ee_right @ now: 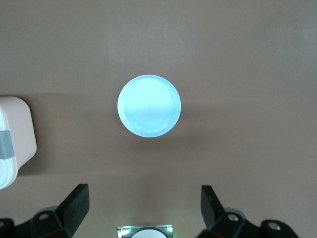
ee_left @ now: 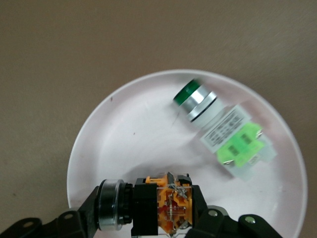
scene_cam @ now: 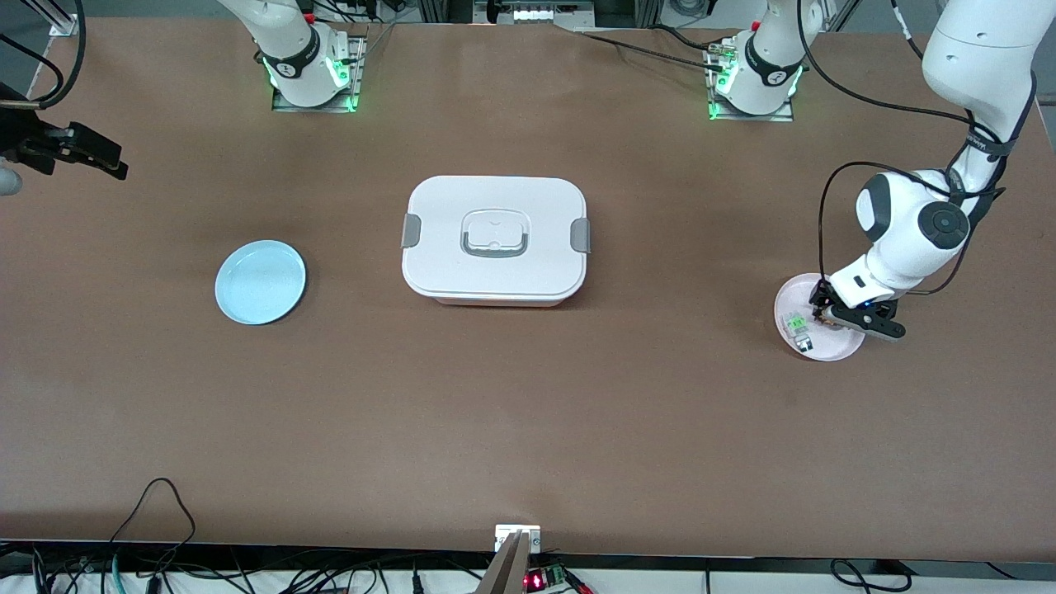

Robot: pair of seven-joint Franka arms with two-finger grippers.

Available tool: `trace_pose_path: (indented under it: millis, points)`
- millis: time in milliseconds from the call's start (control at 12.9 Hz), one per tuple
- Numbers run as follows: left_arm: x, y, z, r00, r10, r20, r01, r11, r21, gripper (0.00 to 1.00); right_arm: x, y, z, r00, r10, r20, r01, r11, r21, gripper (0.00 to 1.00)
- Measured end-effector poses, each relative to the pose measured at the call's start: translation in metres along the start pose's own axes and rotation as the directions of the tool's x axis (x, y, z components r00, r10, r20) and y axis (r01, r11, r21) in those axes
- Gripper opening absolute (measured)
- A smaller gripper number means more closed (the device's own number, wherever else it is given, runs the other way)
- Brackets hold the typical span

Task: Transfer orange switch to right arm and place
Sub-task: 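Lift the switch with the left gripper while the right gripper approaches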

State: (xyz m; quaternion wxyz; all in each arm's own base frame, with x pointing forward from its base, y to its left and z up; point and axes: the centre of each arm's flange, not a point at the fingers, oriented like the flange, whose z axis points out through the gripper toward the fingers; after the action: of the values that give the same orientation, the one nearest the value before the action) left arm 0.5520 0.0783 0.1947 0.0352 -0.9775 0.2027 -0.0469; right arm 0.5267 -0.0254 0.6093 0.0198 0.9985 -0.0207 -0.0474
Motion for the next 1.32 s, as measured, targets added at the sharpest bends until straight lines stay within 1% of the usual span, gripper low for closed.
trace_pose_path:
  millis: [78,155,233,311,389,466,544,622,700,777,855,933,1011,1088,1166,1244,1322]
  points:
    - [0.011,0.006,-0.019,1.000,0.022,0.010,-0.022,1.000,-0.007,0.73,0.000,-0.001,0.000,1.000,-0.011,0.000,0.011,1.000,0.000,1.00]
    - [0.022,0.012,-0.040,0.998,0.042,0.044,-0.041,0.999,-0.023,0.73,0.000,-0.001,0.001,1.000,-0.027,0.002,0.027,1.000,0.006,1.00]
    - [0.033,0.018,-0.063,0.993,0.059,0.100,-0.054,0.997,-0.048,0.73,0.001,-0.004,0.002,0.999,-0.042,0.006,0.042,0.998,0.035,1.00]
    - [0.041,0.024,-0.084,0.986,0.062,0.158,-0.049,0.995,-0.088,0.73,0.002,-0.010,0.004,0.999,-0.053,0.012,0.051,0.995,0.088,1.00]
    - [0.049,0.032,-0.103,0.978,0.065,0.200,-0.034,0.987,-0.154,0.73,0.003,-0.016,0.006,0.998,-0.057,0.016,0.054,0.988,0.144,1.00]
    - [0.055,0.039,-0.117,0.971,0.100,0.216,-0.046,0.969,-0.243,0.73,0.005,-0.020,0.009,0.998,-0.057,0.021,0.052,0.981,0.186,1.00]
    - [0.060,0.046,-0.129,0.966,0.164,0.199,-0.087,0.933,-0.349,0.73,0.008,-0.022,0.014,0.998,-0.057,0.029,0.049,0.974,0.223,1.00]
    - [0.064,0.052,-0.138,0.962,0.227,0.155,-0.137,0.884,-0.447,0.73,0.012,-0.027,0.019,0.998,-0.058,0.040,0.045,0.962,0.269,1.00]
    - [0.068,0.058,-0.144,0.958,0.271,0.093,-0.181,0.826,-0.534,0.73,0.018,-0.032,0.027,0.997,-0.059,0.055,0.039,0.946,0.321,1.00]
    - [0.072,0.065,-0.145,0.954,0.297,0.027,-0.222,0.768,-0.601,0.73,0.024,-0.038,0.036,0.995,-0.063,0.074,0.031,0.929,0.370,1.00]
    - [0.075,0.072,-0.142,0.946,0.321,-0.050,-0.274,0.707,-0.652,0.73,0.030,-0.044,0.047,0.993,-0.065,0.095,0.019,0.906,0.423,1.00]
    - [0.080,0.082,-0.137,0.927,0.347,-0.143,-0.345,0.639,-0.687,0.73,0.037,-0.050,0.057,0.991,-0.066,0.115,0.003,0.879,0.477,1.00]
    - [0.087,0.098,-0.132,0.900,0.364,-0.239,-0.418,0.566,-0.711,0.73,0.043,-0.054,0.068,0.989,-0.064,0.136,-0.018,0.847,0.531,1.00]
    - [0.095,0.117,-0.128,0.874,0.362,-0.325,-0.476,0.499,-0.724,0.73,0.047,-0.058,0.079,0.985,-0.062,0.161,-0.046,0.807,0.589,1.00]
    - [0.104,0.135,-0.128,0.848,0.338,-0.408,-0.525,0.439,-0.729,0.73,0.051,-0.063,0.091,0.980,-0.060,0.189,-0.079,0.756,0.650,1.00]
    - [0.114,0.152,-0.133,0.826,0.297,-0.480,-0.564,0.389,-0.729,0.73,0.055,-0.070,0.105,0.974,-0.061,0.220,-0.116,0.697,0.708,1.00]
    - [0.124,0.169,-0.142,0.809,0.247,-0.533,-0.588,0.350,-0.729,0.73,0.059,-0.076,0.118,0.967,-0.061,0.249,-0.153,0.641,0.752,1.00]
